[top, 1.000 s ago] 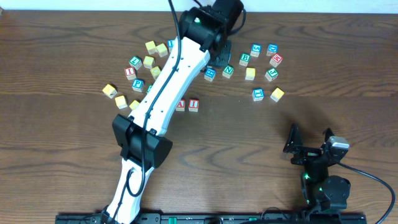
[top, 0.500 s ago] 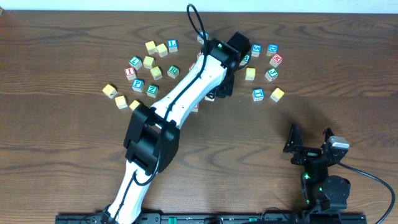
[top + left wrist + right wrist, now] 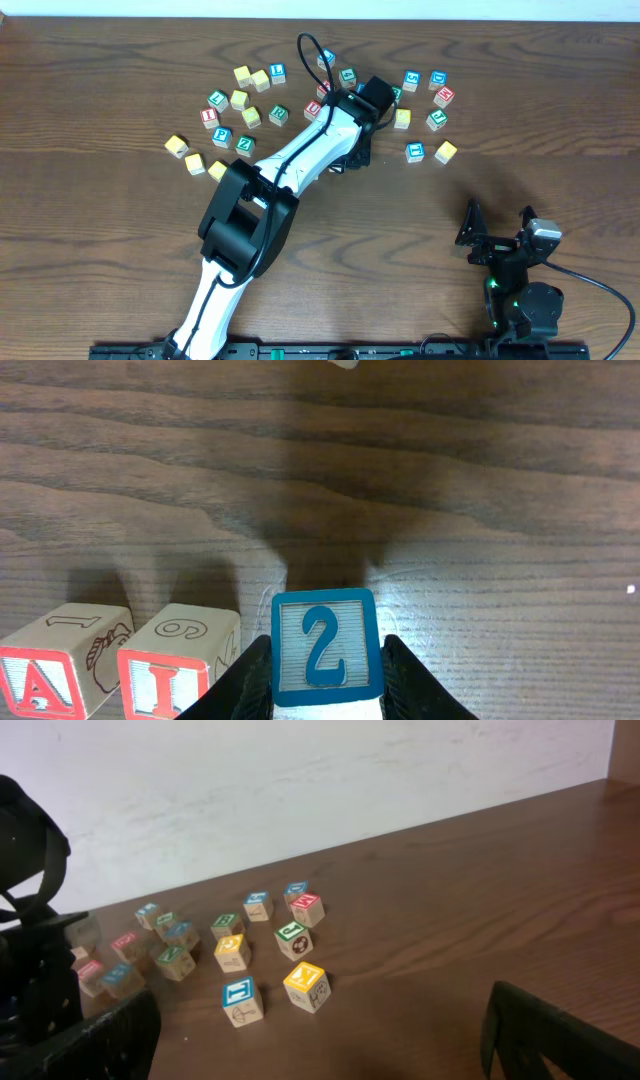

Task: Spell out AI2
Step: 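Carry the blue 2 block to the right of the I block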

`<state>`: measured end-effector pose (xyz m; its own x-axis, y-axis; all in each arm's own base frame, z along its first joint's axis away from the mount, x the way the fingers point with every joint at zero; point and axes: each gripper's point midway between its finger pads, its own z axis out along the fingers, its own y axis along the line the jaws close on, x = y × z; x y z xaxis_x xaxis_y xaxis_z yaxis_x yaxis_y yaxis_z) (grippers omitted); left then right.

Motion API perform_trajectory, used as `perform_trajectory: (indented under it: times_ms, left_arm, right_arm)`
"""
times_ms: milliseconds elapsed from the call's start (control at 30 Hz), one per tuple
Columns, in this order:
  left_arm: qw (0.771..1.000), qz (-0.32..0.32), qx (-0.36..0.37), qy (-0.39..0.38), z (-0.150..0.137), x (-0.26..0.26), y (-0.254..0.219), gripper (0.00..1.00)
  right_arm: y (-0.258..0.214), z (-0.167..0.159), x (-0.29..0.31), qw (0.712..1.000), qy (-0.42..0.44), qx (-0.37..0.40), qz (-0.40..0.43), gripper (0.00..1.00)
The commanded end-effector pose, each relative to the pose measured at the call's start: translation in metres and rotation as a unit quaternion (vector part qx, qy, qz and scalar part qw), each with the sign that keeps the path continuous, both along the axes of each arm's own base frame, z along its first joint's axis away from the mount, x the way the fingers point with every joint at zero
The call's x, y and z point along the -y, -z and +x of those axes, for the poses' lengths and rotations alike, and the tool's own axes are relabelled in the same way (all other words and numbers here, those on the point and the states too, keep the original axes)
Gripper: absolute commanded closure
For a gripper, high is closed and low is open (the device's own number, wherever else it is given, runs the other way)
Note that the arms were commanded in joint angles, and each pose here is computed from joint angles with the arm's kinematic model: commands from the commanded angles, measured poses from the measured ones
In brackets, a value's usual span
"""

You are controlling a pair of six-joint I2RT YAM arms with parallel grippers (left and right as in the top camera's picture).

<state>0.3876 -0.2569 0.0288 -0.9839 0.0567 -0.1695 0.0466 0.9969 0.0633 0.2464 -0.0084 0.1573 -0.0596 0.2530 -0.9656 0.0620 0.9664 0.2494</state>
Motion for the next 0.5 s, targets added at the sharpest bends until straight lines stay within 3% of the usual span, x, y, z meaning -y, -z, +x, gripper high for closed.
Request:
perform_trajectory:
  times_ms: [0, 300, 400, 467]
  left_arm:
    - [0.999, 0.018, 0.016, -0.024, 0.0033, -0.0111, -0.0015, 0.7]
    - [0.999, 0.027, 0.001, -0.036, -0.0048, -0.016, 0.0009, 0.69]
    - [0.999, 0.028, 0.0, -0.036, -0.0056, -0.0165, 0.001, 0.57]
    - [0.999, 0.027, -0.001, -0.036, -0.0059, -0.016, 0.0011, 0.55]
  right_arm:
    - [0.0002, -0.0003, 0.0008, 1.0, 0.002, 0.001, 0.003, 0.01]
    - [0.0001, -0.0003, 0.0008, 1.0, 0.002, 0.001, 0.003, 0.01]
    - [0.0001, -0.0003, 0.0008, 1.0, 0.002, 0.001, 0.003, 0.01]
    - [0.0001, -0.0003, 0.0008, 1.0, 0.002, 0.001, 0.003, 0.01]
